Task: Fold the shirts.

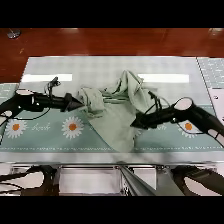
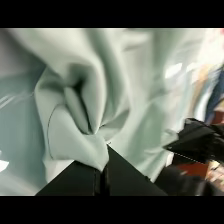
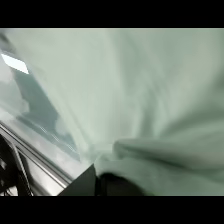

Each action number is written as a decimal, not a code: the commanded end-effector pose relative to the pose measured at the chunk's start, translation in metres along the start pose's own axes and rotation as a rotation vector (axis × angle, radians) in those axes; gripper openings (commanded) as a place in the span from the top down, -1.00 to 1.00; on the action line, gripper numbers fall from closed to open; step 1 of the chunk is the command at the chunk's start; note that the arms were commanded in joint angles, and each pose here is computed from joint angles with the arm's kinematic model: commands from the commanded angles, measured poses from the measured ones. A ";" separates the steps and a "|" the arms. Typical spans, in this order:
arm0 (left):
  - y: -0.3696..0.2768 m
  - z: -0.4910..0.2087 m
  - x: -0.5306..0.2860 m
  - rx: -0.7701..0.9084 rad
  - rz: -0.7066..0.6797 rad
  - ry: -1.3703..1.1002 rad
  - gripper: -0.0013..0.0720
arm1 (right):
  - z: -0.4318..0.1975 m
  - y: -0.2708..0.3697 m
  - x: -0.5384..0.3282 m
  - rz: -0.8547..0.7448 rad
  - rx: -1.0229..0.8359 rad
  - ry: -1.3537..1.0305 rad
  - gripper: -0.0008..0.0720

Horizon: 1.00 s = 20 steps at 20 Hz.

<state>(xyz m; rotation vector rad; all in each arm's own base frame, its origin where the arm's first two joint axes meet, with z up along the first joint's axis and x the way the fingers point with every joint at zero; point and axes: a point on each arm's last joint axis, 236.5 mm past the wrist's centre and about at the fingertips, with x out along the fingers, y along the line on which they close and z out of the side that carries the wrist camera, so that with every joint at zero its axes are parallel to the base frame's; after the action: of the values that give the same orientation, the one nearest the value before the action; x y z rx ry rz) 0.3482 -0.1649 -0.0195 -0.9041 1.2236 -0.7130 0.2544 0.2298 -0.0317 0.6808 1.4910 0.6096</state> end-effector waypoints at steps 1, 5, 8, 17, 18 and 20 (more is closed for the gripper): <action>-0.097 0.056 -0.056 0.104 -0.267 -0.244 0.91 | 0.075 0.051 -0.074 0.041 -0.129 -0.195 0.93; -0.241 0.088 -0.143 0.457 -0.316 -0.502 0.91 | 0.151 0.150 -0.229 -0.036 -0.392 -0.587 0.93; -0.342 0.087 -0.214 0.679 -0.276 -0.708 0.91 | 0.139 0.227 -0.332 -0.133 -0.606 -0.827 0.93; -0.500 -0.028 -0.361 1.196 0.127 -1.171 0.91 | -0.046 0.326 -0.449 -0.185 -0.976 -1.169 0.93; -0.510 -0.048 -0.366 1.226 0.119 -1.194 0.91 | -0.063 0.330 -0.453 -0.185 -0.997 -1.191 0.93; -0.518 -0.078 -0.368 1.267 0.114 -1.204 0.91 | -0.094 0.334 -0.461 -0.185 -1.031 -1.232 0.93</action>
<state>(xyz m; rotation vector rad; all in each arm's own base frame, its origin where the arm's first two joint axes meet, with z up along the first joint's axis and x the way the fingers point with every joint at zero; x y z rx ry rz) 0.2493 -0.1119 0.5769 -0.1195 -0.2361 -0.5726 0.2250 0.1251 0.5139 0.0551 0.0768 0.5536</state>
